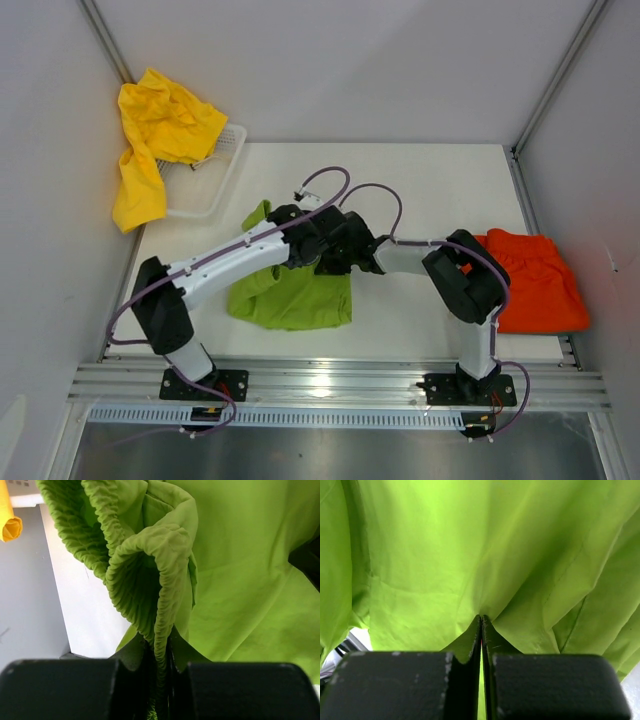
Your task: Fold and stack the shorts
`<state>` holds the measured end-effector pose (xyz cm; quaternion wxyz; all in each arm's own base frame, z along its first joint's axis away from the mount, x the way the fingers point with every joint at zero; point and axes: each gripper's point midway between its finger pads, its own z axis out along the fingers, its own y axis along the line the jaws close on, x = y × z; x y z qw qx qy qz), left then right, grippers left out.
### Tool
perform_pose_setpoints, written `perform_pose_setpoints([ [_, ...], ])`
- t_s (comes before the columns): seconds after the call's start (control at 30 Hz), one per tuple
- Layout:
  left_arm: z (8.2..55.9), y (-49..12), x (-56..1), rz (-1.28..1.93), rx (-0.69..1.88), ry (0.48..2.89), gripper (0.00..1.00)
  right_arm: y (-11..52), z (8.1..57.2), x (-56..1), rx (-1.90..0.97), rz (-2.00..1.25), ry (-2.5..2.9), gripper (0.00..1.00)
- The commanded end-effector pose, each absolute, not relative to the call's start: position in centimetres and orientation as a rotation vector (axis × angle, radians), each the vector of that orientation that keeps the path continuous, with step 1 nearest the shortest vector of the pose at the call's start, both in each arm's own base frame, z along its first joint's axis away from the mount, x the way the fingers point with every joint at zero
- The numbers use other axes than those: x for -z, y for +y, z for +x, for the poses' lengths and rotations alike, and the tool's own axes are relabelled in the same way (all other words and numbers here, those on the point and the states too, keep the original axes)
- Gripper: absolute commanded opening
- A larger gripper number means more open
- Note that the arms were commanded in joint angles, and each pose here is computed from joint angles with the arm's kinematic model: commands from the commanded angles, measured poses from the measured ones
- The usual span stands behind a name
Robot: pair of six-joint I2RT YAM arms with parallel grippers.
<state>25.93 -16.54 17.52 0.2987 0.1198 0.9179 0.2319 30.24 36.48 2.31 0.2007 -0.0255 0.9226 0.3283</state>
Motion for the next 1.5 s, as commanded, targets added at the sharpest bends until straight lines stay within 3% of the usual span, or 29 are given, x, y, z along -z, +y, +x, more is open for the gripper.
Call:
perform_pose_setpoints([
  [0.0, 26.4, -16.9, -19.0, 0.318, -0.535, 2.370, 0.00, 37.2, 30.4, -2.7, -0.993, -0.063, 2.567, 0.00],
  [0.13, 26.6, -16.7, -18.3, 0.323, -0.582, 2.374, 0.00, 37.1, 30.5, -6.3, -1.113, -0.053, 2.494, 0.00],
  [0.37, 26.9, -18.0, -17.5, 0.326, -0.532, 2.386, 0.00, 33.6, 29.9, -8.9, -1.066, -0.045, 2.465, 0.00],
  [0.77, 27.0, -19.0, -18.1, 0.326, -0.561, 2.340, 0.00, 30.6, 28.8, -3.8, -0.905, -0.018, 2.594, 0.00],
  [1.47, 26.8, -15.3, -17.8, 0.300, -0.739, 2.301, 0.00, 37.1, 27.9, 0.3, -0.906, -0.109, 2.652, 0.00],
])
